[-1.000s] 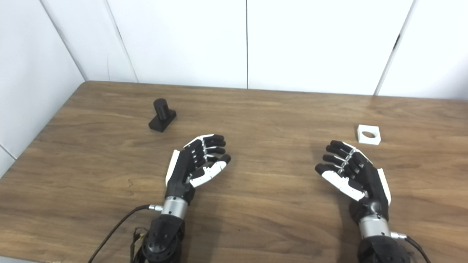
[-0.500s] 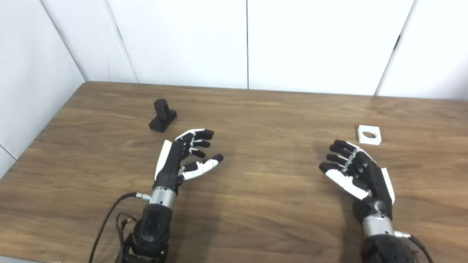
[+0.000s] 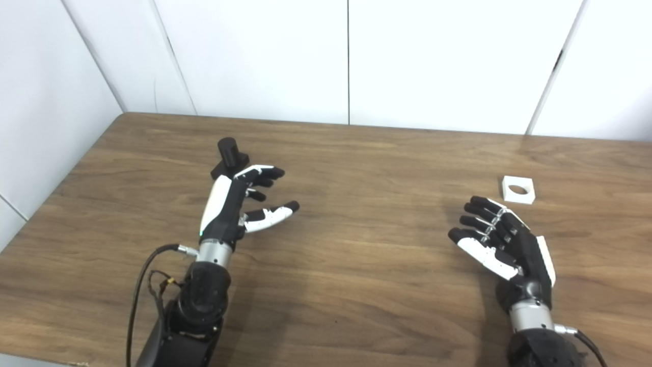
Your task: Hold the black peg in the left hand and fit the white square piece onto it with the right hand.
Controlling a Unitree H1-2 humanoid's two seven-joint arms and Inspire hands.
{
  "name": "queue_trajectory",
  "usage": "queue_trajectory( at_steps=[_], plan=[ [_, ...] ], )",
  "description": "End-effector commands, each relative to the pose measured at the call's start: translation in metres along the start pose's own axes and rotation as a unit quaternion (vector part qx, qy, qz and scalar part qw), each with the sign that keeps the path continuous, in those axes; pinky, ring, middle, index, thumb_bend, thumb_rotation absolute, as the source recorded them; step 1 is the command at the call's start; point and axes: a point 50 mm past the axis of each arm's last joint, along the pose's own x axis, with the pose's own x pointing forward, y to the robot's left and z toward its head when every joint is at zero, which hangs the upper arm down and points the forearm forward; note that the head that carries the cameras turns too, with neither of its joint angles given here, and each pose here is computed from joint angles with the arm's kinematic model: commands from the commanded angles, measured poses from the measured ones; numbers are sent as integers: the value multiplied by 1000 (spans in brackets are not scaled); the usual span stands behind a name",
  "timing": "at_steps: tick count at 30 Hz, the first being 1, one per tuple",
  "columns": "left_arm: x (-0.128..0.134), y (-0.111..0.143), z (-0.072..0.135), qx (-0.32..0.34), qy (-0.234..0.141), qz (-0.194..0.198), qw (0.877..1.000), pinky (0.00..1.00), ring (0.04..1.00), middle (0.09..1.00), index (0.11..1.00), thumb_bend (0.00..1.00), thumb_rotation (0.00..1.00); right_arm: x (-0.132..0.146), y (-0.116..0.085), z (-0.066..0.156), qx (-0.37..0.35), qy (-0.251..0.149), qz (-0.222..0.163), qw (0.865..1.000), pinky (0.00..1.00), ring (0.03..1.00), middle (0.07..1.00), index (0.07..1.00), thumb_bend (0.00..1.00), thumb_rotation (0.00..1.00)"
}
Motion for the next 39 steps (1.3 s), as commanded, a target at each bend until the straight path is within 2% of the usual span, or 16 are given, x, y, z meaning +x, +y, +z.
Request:
queue_trajectory(
  at_steps=[1,2,8,15,23,26,31,36,38,39],
  plan=[
    [15,16,22,15,-36,36,999,601,731,750,674,675,267,6,0,15,-5,-27,3,1000,618,678,711,681,790,150],
    [17,18,22,24,-36,43,998,618,748,765,681,662,271,6,-1,15,-4,-27,4,1000,619,678,711,681,788,150],
    [28,30,24,69,-36,78,994,574,712,750,658,699,310,7,-2,15,0,-26,5,1000,617,680,707,676,799,157],
    [37,37,23,92,-41,96,990,560,708,761,656,692,299,7,-4,15,-3,-28,5,1000,619,676,708,680,792,153],
    [45,36,15,139,-41,120,982,567,749,799,649,686,329,10,-7,14,-4,-28,6,1000,615,673,699,669,808,166],
    [47,36,10,168,-39,141,975,563,768,816,650,711,336,11,-7,14,-4,-28,7,1000,619,677,705,669,799,150],
    [52,39,6,219,-25,174,960,671,843,872,674,738,392,10,-7,13,-3,-28,7,1000,616,673,703,669,798,149],
    [56,43,4,244,-8,199,949,730,908,908,687,761,401,8,-6,13,-3,-26,7,1000,617,673,704,671,793,146],
    [58,44,3,253,-2,203,946,781,935,919,691,762,404,9,-6,12,-3,-25,7,1000,619,673,704,672,790,145],
    [59,45,3,257,0,204,945,842,960,927,692,758,403,9,-6,12,-4,-25,7,1000,616,673,702,670,790,143]
  ],
)
